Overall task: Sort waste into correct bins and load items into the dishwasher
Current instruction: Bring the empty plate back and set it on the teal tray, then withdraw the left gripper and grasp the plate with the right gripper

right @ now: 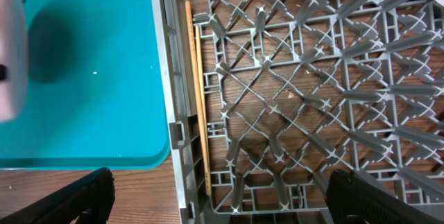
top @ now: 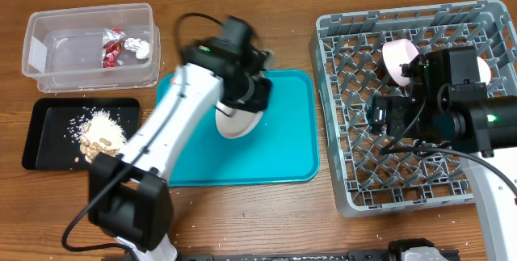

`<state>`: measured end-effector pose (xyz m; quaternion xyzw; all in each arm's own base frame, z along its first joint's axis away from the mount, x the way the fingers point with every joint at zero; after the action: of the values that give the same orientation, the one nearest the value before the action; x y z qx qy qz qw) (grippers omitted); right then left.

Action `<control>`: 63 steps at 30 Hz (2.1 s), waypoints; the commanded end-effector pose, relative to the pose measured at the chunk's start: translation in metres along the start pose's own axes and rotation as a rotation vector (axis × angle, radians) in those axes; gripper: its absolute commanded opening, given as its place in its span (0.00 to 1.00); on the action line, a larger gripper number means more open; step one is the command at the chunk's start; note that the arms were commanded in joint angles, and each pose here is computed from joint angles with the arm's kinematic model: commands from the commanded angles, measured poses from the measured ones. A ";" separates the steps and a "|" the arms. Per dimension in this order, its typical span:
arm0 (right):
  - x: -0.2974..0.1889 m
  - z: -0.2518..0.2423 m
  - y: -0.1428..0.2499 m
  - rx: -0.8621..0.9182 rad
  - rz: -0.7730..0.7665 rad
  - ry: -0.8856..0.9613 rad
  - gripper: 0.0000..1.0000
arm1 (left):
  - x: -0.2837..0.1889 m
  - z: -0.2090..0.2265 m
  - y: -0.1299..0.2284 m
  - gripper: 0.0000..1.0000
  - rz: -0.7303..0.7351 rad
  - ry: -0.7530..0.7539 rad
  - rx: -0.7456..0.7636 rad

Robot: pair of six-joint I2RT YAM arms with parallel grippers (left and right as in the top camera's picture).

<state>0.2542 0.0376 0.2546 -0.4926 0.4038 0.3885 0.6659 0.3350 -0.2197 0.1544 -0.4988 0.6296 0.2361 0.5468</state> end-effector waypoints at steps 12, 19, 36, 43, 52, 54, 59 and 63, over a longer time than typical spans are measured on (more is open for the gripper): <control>0.000 -0.001 -0.001 0.006 -0.003 0.001 1.00 | 0.043 -0.006 0.002 0.38 0.042 -0.245 -0.048; 0.000 -0.001 -0.001 0.006 -0.003 0.002 1.00 | 0.007 0.002 -0.005 0.58 -0.002 -0.256 -0.081; -0.019 0.095 -0.043 -0.039 -0.131 -0.536 1.00 | -0.169 0.125 0.085 1.00 -0.077 -0.409 -0.557; 0.031 0.149 -0.015 -0.175 0.023 -0.490 1.00 | -0.179 0.150 0.101 1.00 -0.078 -0.394 -0.680; 0.150 0.178 0.015 -0.205 0.170 -0.211 1.00 | -0.181 0.153 0.104 1.00 -0.077 -0.394 -0.690; 0.175 0.178 0.019 -0.156 0.205 -0.178 0.99 | -0.181 0.153 0.104 1.00 -0.076 -0.395 -0.690; 0.219 0.177 0.032 -0.111 0.286 -0.139 0.87 | -0.181 0.153 0.104 1.00 -0.076 -0.394 -0.690; 0.246 0.174 0.045 -0.084 0.344 -0.102 0.77 | -0.181 0.153 0.104 1.00 -0.077 -0.395 -0.690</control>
<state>0.3325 0.2432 0.0597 -0.4367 0.4091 0.5440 0.5882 0.2947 0.0170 0.2487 -0.6188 0.3763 0.5083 0.4660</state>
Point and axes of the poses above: each gripper's point midway between its finger pads, its own x axis out along the fingers, its own z axis along the line the jaws close on, y = z × x, the point moved 2 cm from there along -x, back along the fingers, and after that the axes turned 8 degrees about x, right-handed, at the moved point
